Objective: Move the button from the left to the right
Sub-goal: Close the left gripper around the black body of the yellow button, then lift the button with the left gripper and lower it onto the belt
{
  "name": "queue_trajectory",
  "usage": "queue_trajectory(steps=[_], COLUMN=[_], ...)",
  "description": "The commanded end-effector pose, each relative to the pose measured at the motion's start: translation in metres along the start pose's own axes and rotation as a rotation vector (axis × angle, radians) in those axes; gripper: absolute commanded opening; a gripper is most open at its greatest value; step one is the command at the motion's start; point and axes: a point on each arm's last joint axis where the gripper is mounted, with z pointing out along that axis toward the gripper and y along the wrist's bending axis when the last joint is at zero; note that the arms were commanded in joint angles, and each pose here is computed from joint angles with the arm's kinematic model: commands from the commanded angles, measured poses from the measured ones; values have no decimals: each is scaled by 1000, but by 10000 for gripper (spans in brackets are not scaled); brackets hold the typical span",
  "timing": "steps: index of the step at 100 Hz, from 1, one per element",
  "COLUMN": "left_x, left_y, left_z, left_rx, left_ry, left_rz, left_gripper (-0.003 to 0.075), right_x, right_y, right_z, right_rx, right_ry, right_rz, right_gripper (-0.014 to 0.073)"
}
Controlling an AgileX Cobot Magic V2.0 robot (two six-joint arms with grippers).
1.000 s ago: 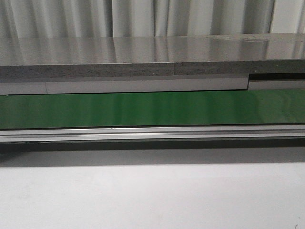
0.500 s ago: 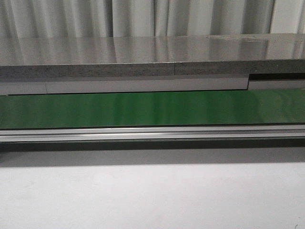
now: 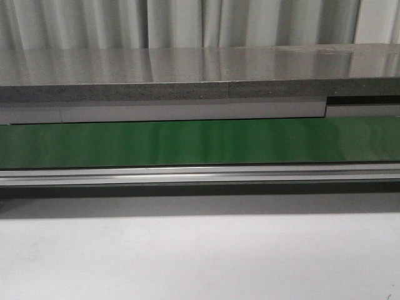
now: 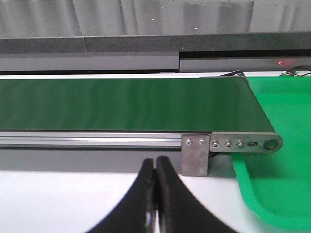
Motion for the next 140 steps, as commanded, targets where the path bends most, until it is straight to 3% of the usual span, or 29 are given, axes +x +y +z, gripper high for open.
queue_trajectory(steps=[1,60,130,140], left_x=[-19,-28,-23,-22], left_y=[8,-7,-17,-18], left_z=[2,105,154,159], left_rx=[0,56,78,81], left_ry=[-45,166,229,242], left_rz=[-27,-4,-2,-3], left_gripper=[599,599,599,563], right_x=[-14,-14,-14,-14], right_y=[1,1,1,1], right_z=[-3,-3,-3,-3], right_rx=[-4,-4,-4,-4], right_ry=[-117,-117,-117,-117], right_rz=[-3,-3,-3,-3], right_gripper=[-68,-68,-68,-68])
